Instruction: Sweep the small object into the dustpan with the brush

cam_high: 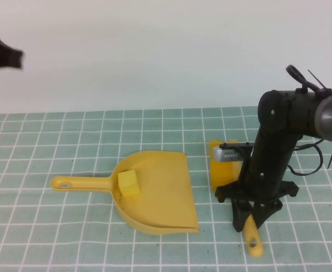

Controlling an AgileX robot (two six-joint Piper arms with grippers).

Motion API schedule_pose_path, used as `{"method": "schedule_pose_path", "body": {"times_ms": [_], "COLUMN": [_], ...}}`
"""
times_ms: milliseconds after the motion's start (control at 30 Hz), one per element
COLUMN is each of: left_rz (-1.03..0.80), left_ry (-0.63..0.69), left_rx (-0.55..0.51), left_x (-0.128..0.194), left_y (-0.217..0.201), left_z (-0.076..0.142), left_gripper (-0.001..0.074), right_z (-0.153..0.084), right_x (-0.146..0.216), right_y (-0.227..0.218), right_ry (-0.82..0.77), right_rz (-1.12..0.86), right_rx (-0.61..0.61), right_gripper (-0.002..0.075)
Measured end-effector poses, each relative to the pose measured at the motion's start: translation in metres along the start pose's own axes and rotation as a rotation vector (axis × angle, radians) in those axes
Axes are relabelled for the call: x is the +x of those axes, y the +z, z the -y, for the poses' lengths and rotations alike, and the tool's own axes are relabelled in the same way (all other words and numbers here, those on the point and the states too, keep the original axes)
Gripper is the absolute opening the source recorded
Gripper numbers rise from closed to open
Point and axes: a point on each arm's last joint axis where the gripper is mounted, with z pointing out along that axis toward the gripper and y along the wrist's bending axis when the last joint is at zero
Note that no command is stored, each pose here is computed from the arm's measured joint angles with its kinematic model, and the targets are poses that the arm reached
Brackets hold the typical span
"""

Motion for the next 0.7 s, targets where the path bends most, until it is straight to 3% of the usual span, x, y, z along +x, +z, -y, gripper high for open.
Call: {"method": "schedule_pose_path", "body": {"times_ms": [200,333,533,600,700], "left_rz": [0.084,0.074,0.082,0.103,0.233], "left_ry": [-0.163,-0.177,-0.146,-0.14,-0.15], "left_rx": [0.009,0.001,-0.001,-0.014,-0.087], "left_x": [-0.003,-0.001,-0.001,0.001,0.007], "left_y": [-0.016,-0.016,-0.019,-0.024,-0.029], "left_z": [-0.023,-0.027,-0.026,-0.025,-0.028], "left_gripper": [-0.0001,-0.0001,-0.0001,-0.0001,-0.0001], "right_z": [-0.001,-0.001,-0.008,-0.013,-0.02], "right_x": [0.001,0.007,0.034,0.048,0.075], "right_y": [-0.001,-0.015,-0.08,-0.104,-0.144], "right_ry": [0.001,-0.018,-0.068,-0.085,-0.112], "right_rz": [-0.01,-0.001,0.143,0.209,0.326], "right_rx": [-0.006,0.027,0.088,0.085,0.07], "right_gripper": [0.0368,0.0374,0.0375,0.0363,0.0271]}}
